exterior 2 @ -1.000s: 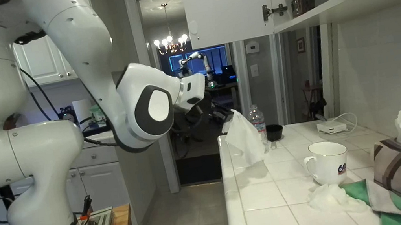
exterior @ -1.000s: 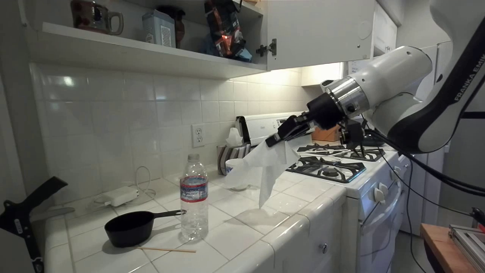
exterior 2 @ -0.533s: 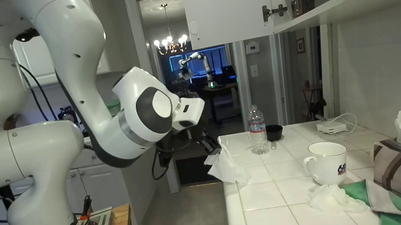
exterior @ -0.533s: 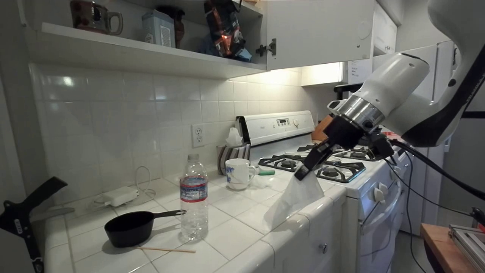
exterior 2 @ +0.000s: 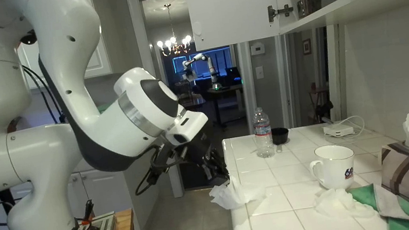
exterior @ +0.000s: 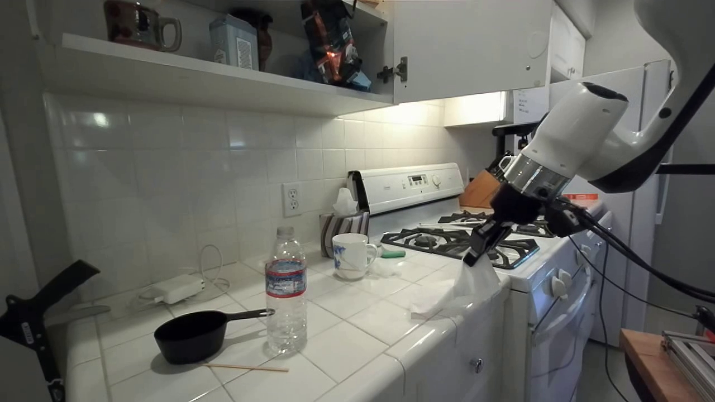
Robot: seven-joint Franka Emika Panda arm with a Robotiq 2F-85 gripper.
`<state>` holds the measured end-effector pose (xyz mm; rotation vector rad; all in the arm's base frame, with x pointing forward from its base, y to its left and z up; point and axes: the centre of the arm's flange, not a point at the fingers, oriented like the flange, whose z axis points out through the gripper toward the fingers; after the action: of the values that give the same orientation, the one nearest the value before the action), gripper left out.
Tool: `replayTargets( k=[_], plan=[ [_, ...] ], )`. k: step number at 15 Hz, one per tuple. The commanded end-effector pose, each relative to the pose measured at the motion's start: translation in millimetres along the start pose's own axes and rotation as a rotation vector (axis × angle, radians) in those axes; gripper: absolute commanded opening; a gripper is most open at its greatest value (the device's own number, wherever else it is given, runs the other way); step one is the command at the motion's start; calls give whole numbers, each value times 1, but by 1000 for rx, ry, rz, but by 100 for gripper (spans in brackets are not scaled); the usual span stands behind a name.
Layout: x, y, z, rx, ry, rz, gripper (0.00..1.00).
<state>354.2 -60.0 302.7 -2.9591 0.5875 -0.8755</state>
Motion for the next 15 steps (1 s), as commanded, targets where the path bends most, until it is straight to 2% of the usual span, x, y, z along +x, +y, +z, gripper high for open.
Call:
replayTargets(
  k=[1, 4, 7, 12, 15],
  plan=[
    [76, -5, -7, -25, 3, 115, 0],
    [105, -19, 8, 8, 47, 167, 0],
    [120, -51, 19, 83, 23, 227, 0],
    [111, -113, 50, 124, -70, 321, 0],
    [103, -132, 55, 103, -122, 352, 0]
  ],
)
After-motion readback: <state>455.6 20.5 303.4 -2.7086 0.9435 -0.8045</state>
